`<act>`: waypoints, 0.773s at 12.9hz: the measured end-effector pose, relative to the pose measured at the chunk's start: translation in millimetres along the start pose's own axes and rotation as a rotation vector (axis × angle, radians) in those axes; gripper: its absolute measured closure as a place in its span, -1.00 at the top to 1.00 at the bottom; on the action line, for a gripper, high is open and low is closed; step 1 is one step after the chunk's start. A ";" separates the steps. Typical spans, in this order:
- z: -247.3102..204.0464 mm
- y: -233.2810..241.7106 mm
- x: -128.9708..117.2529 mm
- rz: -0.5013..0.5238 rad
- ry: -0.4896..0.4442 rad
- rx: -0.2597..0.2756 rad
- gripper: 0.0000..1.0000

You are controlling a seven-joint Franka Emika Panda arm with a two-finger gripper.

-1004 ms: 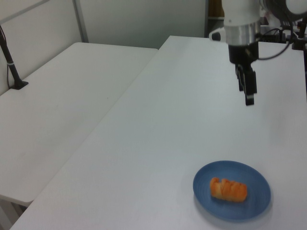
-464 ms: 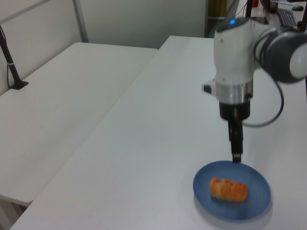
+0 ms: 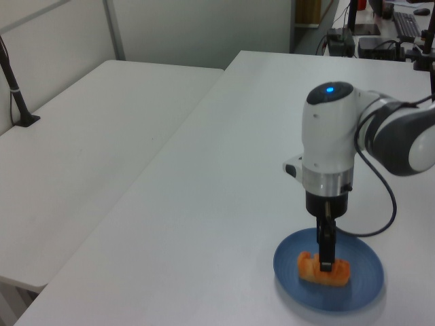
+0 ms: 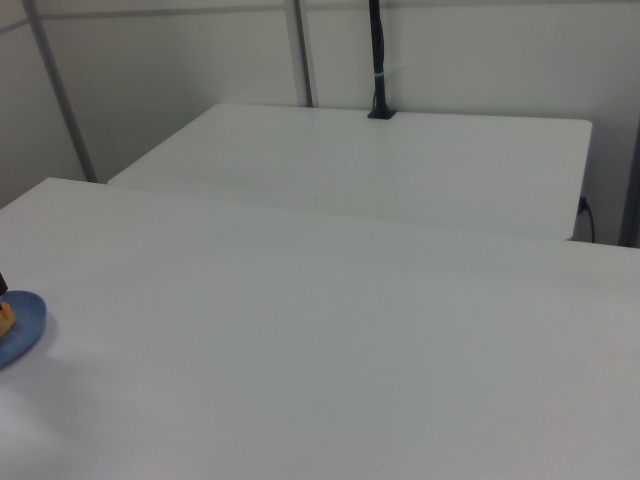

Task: Put the bread on the table
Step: 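Lower the open gripper around the bread roll and close it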

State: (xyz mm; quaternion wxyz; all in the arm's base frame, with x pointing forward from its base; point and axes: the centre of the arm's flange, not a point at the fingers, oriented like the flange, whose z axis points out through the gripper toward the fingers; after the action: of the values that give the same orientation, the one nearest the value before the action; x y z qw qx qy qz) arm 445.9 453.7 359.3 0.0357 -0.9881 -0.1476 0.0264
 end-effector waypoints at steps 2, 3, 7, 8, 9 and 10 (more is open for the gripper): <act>12.1 -2.0 0.3 -0.002 0.003 -0.020 0.99; 17.7 -2.2 0.5 -0.002 -0.002 -0.024 0.99; 34.4 -1.1 2.9 -0.014 -0.007 -0.042 0.95; 36.8 -0.8 3.0 -0.016 -0.010 -0.046 0.95; 38.8 -0.5 3.1 -0.018 -0.011 -0.049 0.88; 40.4 -0.3 3.2 -0.018 -0.013 -0.051 0.81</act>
State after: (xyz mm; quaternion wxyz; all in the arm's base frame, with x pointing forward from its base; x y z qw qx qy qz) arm 446.3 457.6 319.0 0.0099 -0.9871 -0.1574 0.0286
